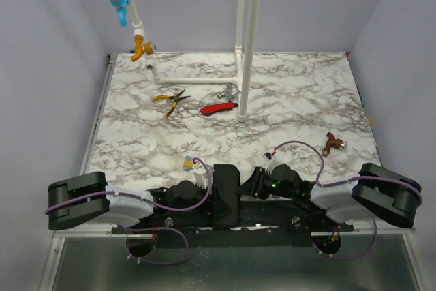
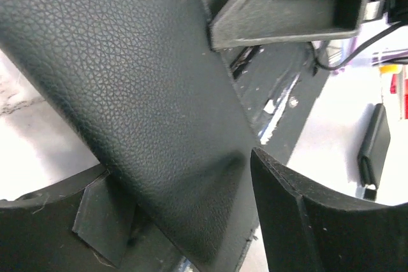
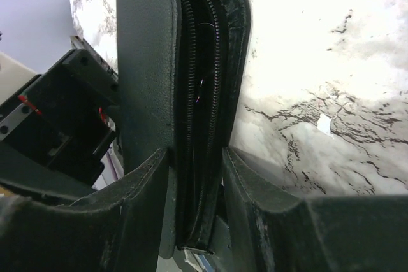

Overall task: Sort the hair-cutting tools
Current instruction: Zip the hairdressing tool bag at the center of the board.

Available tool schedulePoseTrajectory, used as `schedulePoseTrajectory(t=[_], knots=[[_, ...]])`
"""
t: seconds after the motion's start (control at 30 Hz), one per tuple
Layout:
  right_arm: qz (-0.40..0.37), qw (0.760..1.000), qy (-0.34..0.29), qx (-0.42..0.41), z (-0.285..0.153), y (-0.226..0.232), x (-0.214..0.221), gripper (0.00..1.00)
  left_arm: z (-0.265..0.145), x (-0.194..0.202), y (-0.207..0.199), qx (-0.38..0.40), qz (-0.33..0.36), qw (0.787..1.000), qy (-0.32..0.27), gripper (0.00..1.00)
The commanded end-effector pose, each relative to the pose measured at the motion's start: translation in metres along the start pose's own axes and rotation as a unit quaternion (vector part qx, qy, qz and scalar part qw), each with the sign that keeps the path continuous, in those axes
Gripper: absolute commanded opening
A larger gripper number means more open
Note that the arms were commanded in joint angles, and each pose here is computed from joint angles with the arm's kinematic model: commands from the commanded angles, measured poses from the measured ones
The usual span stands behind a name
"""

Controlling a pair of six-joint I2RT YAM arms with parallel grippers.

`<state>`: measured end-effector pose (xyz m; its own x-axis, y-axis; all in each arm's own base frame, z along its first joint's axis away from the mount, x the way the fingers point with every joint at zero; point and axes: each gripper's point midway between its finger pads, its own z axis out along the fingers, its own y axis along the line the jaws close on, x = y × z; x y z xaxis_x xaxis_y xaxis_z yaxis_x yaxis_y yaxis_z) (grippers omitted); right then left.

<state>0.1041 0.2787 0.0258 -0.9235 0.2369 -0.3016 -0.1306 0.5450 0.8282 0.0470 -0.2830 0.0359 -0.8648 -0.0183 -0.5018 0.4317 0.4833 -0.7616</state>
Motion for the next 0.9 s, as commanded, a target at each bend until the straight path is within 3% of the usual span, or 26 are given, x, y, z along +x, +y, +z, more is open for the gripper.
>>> schedulePoseTrajectory(t=[0.0, 0.1, 0.23, 0.37, 0.5, 0.6, 0.87], knots=[[-0.008, 0.997, 0.064, 0.051, -0.012, -0.037, 0.033, 0.43, 0.011, -0.01, -0.027, 0.066, 0.015, 0.998, 0.005, 0.64], [-0.009, 0.997, 0.062, 0.048, -0.013, -0.036, 0.032, 0.43, 0.012, -0.011, -0.026, 0.082, 0.001, 0.997, 0.01, 0.5], [-0.015, 0.997, 0.063, 0.041, -0.013, -0.033, 0.032, 0.43, 0.012, -0.014, -0.026, 0.094, -0.009, 0.996, 0.008, 0.4], [-0.02, 0.997, 0.062, 0.032, -0.014, -0.028, 0.031, 0.43, 0.012, -0.016, -0.036, 0.113, 0.002, 0.994, 0.011, 0.19], [-0.038, 0.998, 0.052, 0.011, -0.016, -0.012, 0.024, 0.53, 0.01, -0.023, -0.04, 0.107, 0.019, 0.994, 0.004, 0.01], [-0.052, 0.998, 0.026, -0.004, -0.022, 0.005, 0.01, 0.62, 0.003, -0.036, -0.046, 0.106, 0.036, 0.993, -0.023, 0.0], [-0.149, 0.983, -0.052, -0.092, -0.055, 0.077, -0.029, 0.74, -0.037, -0.087, -0.075, 0.139, 0.062, 0.98, -0.128, 0.0]])
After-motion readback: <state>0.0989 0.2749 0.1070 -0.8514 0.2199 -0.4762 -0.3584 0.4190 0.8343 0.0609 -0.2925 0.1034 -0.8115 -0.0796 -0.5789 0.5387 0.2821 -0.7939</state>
